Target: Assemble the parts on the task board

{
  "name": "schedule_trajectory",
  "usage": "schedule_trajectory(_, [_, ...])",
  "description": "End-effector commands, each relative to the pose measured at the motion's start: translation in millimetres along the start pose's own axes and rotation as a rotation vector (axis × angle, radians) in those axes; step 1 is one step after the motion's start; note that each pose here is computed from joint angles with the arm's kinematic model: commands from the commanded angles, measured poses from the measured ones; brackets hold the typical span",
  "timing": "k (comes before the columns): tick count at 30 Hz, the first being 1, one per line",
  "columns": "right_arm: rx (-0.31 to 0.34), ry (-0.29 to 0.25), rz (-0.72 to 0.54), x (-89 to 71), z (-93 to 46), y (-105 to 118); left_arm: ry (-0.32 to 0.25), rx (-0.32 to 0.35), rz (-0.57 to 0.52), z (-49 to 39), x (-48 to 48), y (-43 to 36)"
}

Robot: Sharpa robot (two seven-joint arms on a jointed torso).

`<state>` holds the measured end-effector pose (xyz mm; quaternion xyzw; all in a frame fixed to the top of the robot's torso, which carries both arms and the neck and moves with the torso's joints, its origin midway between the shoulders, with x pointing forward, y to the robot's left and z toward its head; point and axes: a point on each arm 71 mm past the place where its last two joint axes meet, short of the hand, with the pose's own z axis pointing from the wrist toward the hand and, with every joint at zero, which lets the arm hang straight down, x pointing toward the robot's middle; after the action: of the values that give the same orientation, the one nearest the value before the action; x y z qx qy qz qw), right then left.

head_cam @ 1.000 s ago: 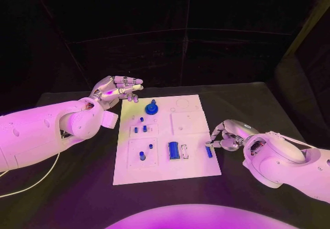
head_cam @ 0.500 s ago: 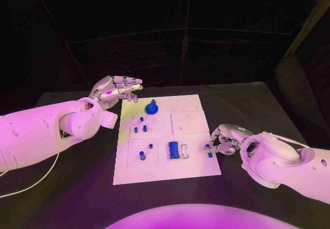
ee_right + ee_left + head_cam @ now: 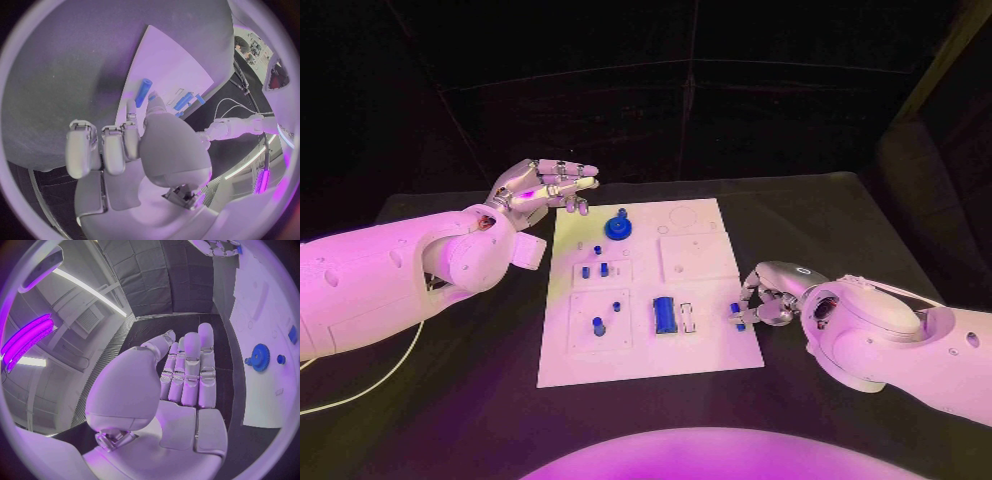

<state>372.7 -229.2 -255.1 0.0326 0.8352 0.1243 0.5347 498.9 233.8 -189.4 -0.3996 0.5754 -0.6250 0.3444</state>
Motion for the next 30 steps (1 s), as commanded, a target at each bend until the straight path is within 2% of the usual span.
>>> schedule_trajectory(1, [0.014,0.045,-0.058,6.1,0.1,-1,0.009,0.011,-0.006,0.2,0.6,-1.7])
schedule_trajectory(18, [0.016,0.034,-0.126,10.4,4.0,9,0.012,0.014,-0.008,0.1,0.5,-1.9])
schedule_trajectory(24, [0.0,0.004,-0.086,8.5,0.7,13,0.013,0.014,-0.008,0.1,0.6,-1.8])
schedule_trajectory(30, [-0.017,-0.035,0.034,4.4,-7.2,18,0.014,0.014,-0.008,0.2,0.8,-1.6])
